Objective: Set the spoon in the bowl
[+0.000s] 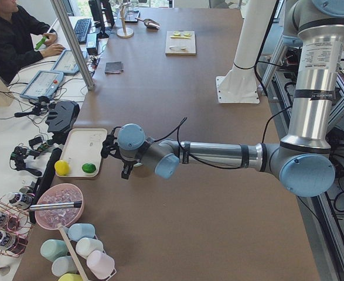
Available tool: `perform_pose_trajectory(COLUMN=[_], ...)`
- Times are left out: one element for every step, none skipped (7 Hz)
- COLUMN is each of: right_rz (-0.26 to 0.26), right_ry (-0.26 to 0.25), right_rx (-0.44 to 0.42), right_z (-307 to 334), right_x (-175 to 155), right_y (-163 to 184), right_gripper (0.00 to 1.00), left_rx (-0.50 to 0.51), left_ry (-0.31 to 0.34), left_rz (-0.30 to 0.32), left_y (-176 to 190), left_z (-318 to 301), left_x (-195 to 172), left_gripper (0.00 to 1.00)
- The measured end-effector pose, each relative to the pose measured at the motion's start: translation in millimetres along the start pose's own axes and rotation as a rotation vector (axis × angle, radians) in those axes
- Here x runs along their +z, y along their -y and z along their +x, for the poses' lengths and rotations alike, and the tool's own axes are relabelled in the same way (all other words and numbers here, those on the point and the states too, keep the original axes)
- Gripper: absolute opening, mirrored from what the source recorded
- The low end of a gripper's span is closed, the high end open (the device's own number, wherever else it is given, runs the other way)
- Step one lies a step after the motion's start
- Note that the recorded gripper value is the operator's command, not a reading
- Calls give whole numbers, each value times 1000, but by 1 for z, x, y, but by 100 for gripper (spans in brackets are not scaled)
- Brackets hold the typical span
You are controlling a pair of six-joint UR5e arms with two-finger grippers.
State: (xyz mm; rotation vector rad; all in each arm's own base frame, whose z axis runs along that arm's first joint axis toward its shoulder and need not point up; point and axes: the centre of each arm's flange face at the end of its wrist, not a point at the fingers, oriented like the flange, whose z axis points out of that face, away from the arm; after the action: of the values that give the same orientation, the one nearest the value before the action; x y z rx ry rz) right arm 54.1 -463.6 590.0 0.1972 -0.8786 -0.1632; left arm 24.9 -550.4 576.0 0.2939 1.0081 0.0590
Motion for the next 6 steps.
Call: perform_pose_trajectory(right_rz=[5, 15, 30, 41, 51, 57], right_ry=[3, 3, 3, 2, 3, 4], right_rx=[-6, -19, -35, -32, -7, 14], right_z=[7, 15, 22, 25, 25, 23], right_x=[6, 13, 19, 21, 20, 19], right_y=[0, -1, -2, -3, -2, 0], right_gripper=[100, 100, 100, 100, 100, 100], left_rx=[-8, -20, -30, -35, -40, -41], left_ry=[15, 41, 66, 80, 87, 90], left_rz=[1, 5, 8, 3, -6, -27], left_y=[8, 11, 11, 10, 12, 12], left_z=[14, 30, 44, 51, 52, 54], left_x=[26, 51, 73, 91, 104, 119], left_gripper=[98, 98, 98, 98, 98, 98])
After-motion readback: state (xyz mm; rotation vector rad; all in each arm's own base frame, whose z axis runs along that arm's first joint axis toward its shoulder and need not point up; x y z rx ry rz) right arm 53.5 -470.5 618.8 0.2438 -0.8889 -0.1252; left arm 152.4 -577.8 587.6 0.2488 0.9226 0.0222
